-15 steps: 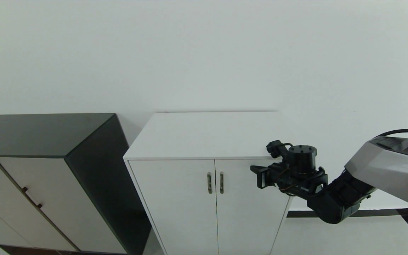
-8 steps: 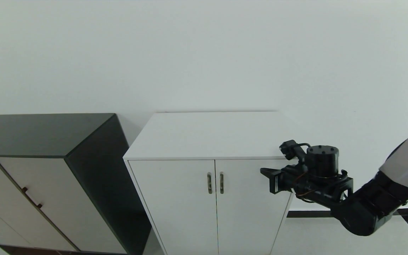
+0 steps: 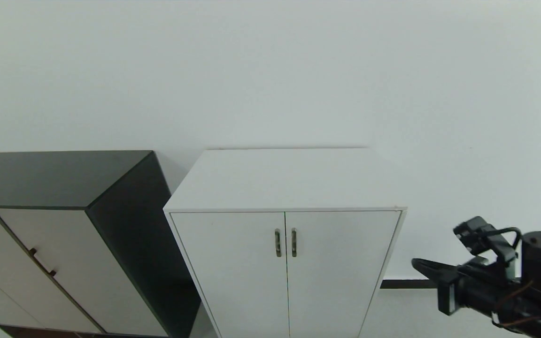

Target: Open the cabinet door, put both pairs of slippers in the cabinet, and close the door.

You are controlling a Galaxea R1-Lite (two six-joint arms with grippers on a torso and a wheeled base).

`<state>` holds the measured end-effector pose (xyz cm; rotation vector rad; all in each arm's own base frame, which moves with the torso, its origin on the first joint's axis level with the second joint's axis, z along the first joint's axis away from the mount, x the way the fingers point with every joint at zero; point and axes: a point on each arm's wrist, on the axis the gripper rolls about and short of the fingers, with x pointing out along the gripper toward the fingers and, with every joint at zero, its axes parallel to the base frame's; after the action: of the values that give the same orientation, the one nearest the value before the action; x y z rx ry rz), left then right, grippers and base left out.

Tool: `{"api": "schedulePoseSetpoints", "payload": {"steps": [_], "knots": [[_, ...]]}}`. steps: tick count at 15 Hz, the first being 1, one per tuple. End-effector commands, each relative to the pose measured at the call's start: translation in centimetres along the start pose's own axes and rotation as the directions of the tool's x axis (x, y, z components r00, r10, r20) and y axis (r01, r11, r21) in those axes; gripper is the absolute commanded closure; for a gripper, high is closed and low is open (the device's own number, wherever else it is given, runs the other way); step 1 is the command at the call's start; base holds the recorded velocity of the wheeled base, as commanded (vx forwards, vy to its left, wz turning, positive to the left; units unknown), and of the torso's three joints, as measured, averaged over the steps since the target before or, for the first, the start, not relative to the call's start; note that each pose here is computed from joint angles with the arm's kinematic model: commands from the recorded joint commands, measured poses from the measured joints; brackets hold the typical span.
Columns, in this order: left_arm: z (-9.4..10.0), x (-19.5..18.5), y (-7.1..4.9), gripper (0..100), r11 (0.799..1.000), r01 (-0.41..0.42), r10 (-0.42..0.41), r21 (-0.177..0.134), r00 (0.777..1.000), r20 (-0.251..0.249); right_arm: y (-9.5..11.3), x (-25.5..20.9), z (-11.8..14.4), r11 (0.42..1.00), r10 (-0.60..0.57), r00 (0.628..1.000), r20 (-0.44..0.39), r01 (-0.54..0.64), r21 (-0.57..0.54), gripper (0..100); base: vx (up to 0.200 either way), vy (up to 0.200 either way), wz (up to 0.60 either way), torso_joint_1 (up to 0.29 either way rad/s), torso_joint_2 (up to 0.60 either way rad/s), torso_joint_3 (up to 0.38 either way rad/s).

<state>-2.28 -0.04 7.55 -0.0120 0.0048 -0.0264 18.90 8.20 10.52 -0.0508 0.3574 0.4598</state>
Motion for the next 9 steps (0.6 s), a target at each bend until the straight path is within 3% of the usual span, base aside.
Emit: {"api": "schedulePoseSetpoints", "payload": {"steps": [1, 4, 9], "knots": [[0.0, 0.0, 0.0, 100, 1.0, 0.0, 0.0, 0.0, 1.0, -0.001, -1.5, -6.2, -2.1, 0.99, -0.139, 0.99, 0.037, 0.14, -0.025, 100, 0.0, 0.0, 0.0, 0.0, 0.0, 0.0], [0.0, 0.0, 0.0, 100, 1.0, 0.0, 0.0, 0.001, 1.0, -0.001, -1.2, -11.6, -3.6, 0.976, -0.217, 0.976, 0.007, 0.217, -0.002, 100, 0.0, 0.0, 0.0, 0.0, 0.0, 0.0], [0.0, 0.0, 0.0, 100, 1.0, 0.0, 0.0, 0.001, 1.0, -0.001, 0.7, -17.6, -8.1, 0.967, -0.255, 0.964, 0.071, 0.255, 0.012, 100, 0.0, 0.0, 0.0, 0.0, 0.0, 0.0]]}}
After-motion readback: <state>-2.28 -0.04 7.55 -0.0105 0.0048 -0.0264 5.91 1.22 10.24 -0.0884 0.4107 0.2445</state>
